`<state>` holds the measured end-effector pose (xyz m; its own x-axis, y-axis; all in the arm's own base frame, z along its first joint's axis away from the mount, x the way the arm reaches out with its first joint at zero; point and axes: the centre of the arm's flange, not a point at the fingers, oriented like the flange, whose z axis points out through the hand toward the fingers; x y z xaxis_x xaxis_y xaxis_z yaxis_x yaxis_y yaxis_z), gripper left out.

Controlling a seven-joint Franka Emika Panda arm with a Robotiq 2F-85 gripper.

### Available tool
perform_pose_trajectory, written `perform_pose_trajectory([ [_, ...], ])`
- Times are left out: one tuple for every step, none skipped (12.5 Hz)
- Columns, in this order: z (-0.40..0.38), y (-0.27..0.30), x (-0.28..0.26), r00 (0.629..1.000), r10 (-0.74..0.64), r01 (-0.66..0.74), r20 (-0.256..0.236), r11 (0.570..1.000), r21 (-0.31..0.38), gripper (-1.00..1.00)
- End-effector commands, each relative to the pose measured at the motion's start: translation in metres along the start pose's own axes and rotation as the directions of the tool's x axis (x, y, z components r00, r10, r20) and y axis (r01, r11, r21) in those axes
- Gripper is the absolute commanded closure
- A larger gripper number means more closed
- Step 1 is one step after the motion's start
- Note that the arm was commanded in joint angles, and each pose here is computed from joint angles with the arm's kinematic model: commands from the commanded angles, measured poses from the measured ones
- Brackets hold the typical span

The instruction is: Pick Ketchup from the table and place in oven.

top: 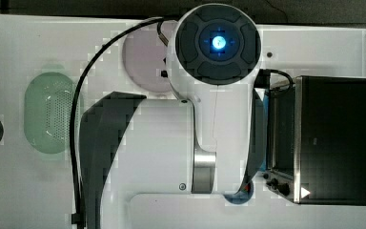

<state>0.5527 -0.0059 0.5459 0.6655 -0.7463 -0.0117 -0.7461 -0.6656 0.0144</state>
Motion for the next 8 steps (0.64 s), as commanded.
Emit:
perform_pose_trajectory([
  [-0.109,0.146,-0.124,0.992,0.121,-0.121,-0.039,0.993,0.015,-0.58],
  [-0.109,0.147,-0.124,0.992,0.123,-0.122,-0.038,0.992,0.015,-0.79],
  [-0.109,0.146,-0.123,0.992,0.123,-0.122,-0.039,0.992,0.016,-0.99],
  [-0.108,0.145,-0.123,0.992,0.122,-0.122,-0.037,0.992,0.014,-1.00],
  [-0.104,0.142,-0.121,0.993,0.116,-0.116,-0.037,0.993,0.013,-1.00],
  [-0.096,0.135,-0.118,0.994,0.100,-0.100,-0.040,0.995,0.012,-1.00],
  [-0.083,0.125,-0.112,0.997,0.064,-0.064,-0.040,0.998,0.008,-1.00],
  [-0.065,0.114,-0.106,0.999,0.006,-0.006,-0.039,1.000,0.000,-1.00],
])
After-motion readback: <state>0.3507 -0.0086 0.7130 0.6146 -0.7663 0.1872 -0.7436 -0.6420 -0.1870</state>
